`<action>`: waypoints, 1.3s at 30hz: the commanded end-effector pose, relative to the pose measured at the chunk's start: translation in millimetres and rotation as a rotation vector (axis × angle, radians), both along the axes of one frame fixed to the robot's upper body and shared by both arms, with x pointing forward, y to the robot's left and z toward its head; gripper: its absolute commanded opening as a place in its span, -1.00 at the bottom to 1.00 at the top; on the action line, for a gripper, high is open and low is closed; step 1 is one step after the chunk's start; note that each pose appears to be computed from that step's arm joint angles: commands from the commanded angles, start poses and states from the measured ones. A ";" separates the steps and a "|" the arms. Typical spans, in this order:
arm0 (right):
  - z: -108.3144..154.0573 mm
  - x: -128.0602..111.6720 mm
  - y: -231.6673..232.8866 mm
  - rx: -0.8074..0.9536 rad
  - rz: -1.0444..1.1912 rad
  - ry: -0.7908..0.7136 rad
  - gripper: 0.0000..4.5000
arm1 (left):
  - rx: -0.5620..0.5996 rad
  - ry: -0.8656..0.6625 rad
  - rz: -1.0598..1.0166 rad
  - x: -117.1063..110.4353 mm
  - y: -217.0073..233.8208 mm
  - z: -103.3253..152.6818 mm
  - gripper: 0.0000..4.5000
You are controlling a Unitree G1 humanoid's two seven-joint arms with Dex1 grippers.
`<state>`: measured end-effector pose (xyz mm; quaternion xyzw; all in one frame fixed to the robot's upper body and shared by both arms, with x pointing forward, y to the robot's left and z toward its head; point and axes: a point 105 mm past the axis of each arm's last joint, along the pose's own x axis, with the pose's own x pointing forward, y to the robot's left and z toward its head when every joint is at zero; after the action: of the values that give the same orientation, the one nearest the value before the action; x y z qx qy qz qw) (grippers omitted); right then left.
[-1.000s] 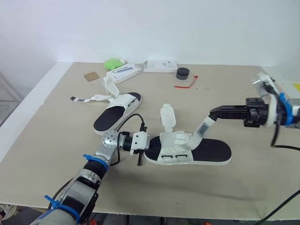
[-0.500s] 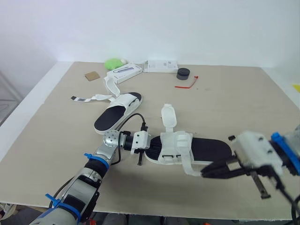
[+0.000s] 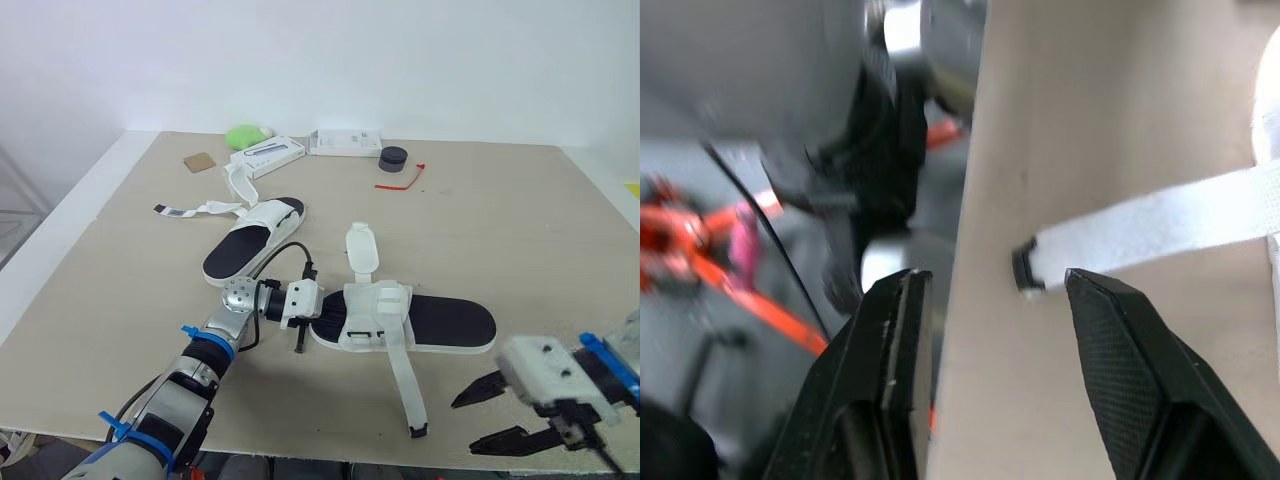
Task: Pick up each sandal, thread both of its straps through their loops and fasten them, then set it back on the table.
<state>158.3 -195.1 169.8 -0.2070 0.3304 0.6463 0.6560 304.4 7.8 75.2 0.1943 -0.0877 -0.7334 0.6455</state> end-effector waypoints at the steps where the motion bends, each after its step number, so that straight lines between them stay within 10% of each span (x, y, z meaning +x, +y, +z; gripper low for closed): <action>1: -2.4 4.2 -7.7 0.027 -0.122 0.092 0.07 | 0.229 0.181 -0.022 -24.9 17.2 -65.8 -1.00; 10: -45.1 22.3 0.4 0.081 -0.285 0.284 0.07 | 0.221 0.176 -0.018 -25.0 17.3 -64.2 -1.00; 32: -58.0 29.4 30.7 0.133 -0.234 0.417 0.07 | 0.358 0.191 -0.057 -25.9 27.4 -68.6 -1.00; 37: -61.8 31.7 30.3 0.127 -0.248 0.400 -0.93 | 0.373 0.194 -0.053 -24.2 27.6 -68.1 -1.00; 39: -59.4 31.9 31.5 0.148 -0.248 0.404 -0.97 | 0.375 0.195 -0.053 -24.5 27.8 -68.8 -1.00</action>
<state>190.3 -166.4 105.2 0.0153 0.4416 0.6029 0.6643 303.0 7.3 79.1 0.2165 -0.0637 -0.7476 0.6246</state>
